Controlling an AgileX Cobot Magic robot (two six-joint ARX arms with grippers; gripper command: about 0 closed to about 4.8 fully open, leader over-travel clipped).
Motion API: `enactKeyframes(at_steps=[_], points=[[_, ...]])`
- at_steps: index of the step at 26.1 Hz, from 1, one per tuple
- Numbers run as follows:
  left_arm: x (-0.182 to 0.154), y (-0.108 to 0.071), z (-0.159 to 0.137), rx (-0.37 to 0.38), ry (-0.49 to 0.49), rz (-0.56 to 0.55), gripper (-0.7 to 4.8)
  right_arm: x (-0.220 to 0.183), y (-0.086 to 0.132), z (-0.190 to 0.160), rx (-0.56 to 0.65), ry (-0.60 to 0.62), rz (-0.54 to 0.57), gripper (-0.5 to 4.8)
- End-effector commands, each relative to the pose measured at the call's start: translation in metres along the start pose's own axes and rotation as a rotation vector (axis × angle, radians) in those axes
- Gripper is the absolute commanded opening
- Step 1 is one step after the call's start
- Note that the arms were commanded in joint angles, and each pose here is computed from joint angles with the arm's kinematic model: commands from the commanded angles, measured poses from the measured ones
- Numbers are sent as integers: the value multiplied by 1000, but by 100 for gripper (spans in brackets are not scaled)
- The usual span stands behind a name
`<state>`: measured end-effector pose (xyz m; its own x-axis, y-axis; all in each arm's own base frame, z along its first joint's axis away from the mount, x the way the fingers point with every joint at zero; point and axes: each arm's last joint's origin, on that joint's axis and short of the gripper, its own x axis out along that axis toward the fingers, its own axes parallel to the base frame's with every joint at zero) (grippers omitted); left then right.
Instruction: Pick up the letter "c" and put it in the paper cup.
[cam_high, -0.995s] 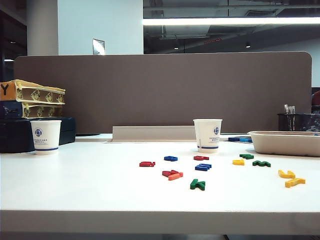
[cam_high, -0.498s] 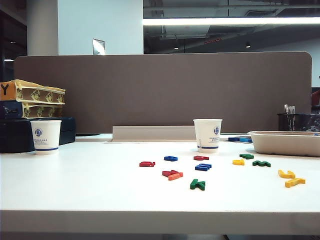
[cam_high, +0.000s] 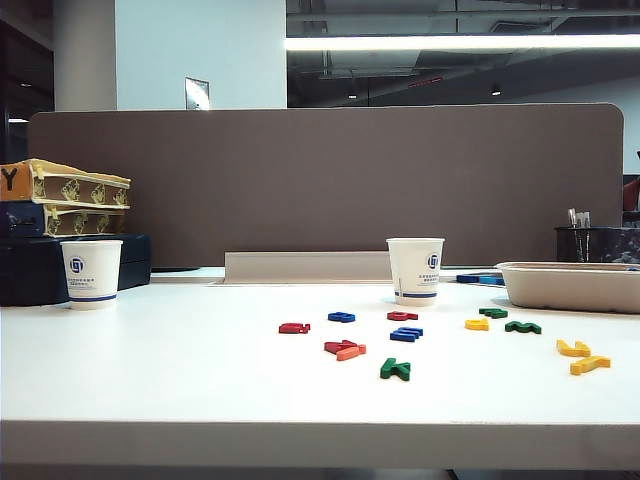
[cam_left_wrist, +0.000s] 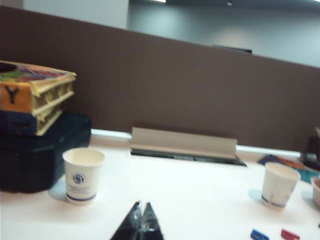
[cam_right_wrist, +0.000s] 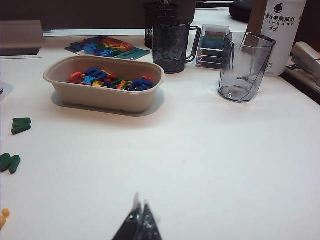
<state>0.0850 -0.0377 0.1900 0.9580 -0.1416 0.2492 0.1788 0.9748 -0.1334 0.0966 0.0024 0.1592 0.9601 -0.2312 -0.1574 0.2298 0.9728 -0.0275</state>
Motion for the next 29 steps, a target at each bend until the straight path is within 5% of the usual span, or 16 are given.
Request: enactKeyframes(at_steps=[1, 20, 29], points=[[0, 2, 2, 5, -13, 19, -5, 0, 0, 2, 22, -16, 4, -1], [2, 19, -2, 65, 18, 241, -5, 0, 0, 2, 22, -15, 3, -1], [4, 27, -1, 109, 34, -8, -5, 0, 0, 2, 22, -16, 3, -1]])
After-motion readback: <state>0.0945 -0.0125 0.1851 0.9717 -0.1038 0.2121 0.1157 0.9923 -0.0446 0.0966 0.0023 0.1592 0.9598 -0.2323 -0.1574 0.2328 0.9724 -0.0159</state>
